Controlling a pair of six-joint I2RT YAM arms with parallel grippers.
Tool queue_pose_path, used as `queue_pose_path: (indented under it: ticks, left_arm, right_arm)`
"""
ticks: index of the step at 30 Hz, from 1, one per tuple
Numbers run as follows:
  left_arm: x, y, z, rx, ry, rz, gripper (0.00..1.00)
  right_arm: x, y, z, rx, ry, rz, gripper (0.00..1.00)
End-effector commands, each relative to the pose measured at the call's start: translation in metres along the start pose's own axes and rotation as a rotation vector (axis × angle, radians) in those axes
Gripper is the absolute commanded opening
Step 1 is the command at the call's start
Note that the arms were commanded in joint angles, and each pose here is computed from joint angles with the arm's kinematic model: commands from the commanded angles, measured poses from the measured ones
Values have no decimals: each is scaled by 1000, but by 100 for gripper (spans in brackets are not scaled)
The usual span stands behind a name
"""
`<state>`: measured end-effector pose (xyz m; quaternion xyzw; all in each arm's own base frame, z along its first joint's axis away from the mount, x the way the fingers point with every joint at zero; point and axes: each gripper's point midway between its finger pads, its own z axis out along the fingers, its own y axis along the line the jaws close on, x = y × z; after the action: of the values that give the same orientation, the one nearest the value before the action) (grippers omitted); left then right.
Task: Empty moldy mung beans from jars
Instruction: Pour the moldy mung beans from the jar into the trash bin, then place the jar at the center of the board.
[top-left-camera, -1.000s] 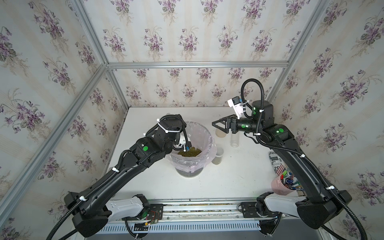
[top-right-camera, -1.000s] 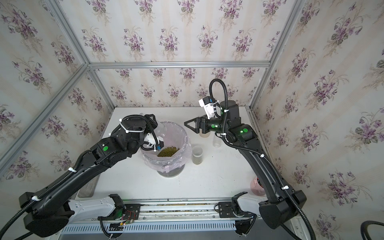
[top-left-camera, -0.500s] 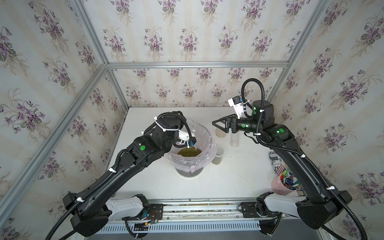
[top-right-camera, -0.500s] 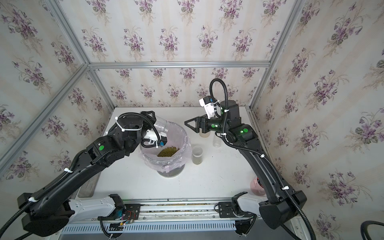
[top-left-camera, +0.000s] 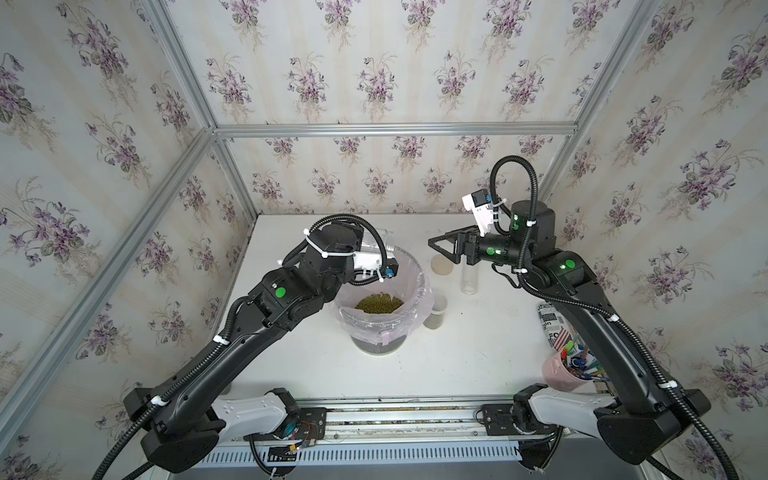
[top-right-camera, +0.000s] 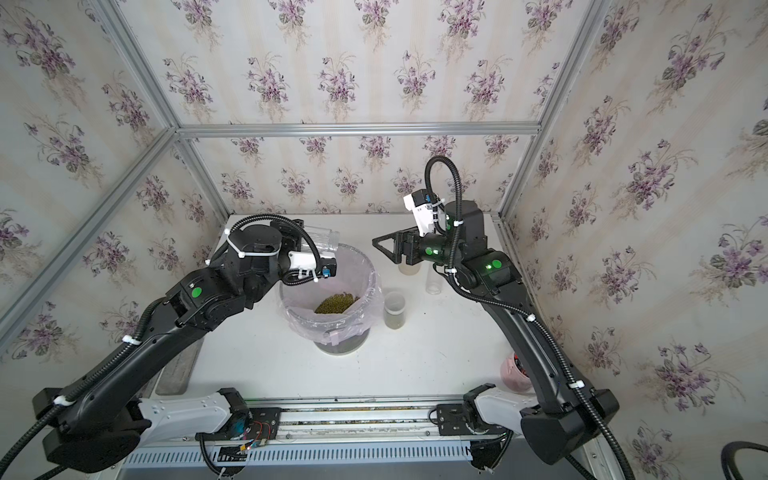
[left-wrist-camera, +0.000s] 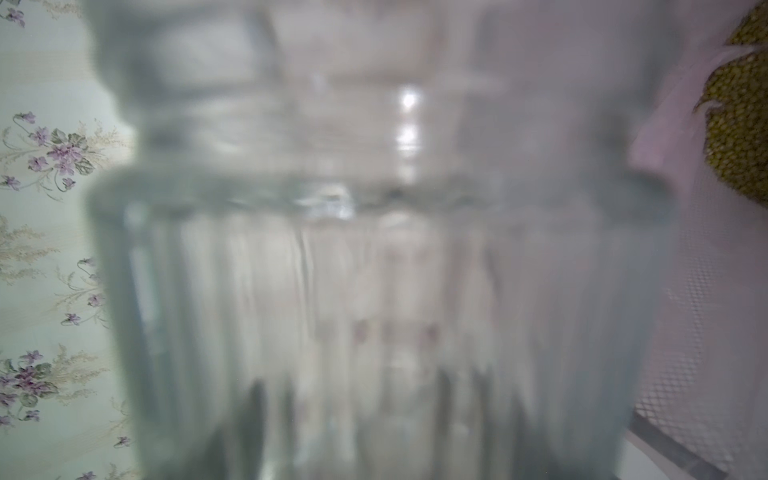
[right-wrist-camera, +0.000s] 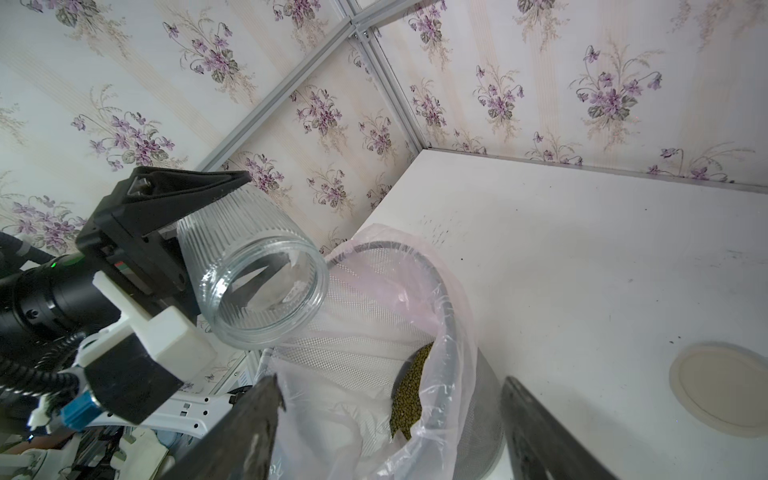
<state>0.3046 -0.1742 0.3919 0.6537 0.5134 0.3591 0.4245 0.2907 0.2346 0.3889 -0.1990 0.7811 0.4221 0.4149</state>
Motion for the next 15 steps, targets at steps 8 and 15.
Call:
queue_pose_path:
  ticks: [8,15]
  left_arm:
    - [-19,14,-14,29,-188,-389,0]
    - [-20,18,-22,105,-312,-658,0]
  right_arm:
    - [-30,0,-14,74,-111,-78,81]
    - [-30,2,-12,56,-119,-94,81]
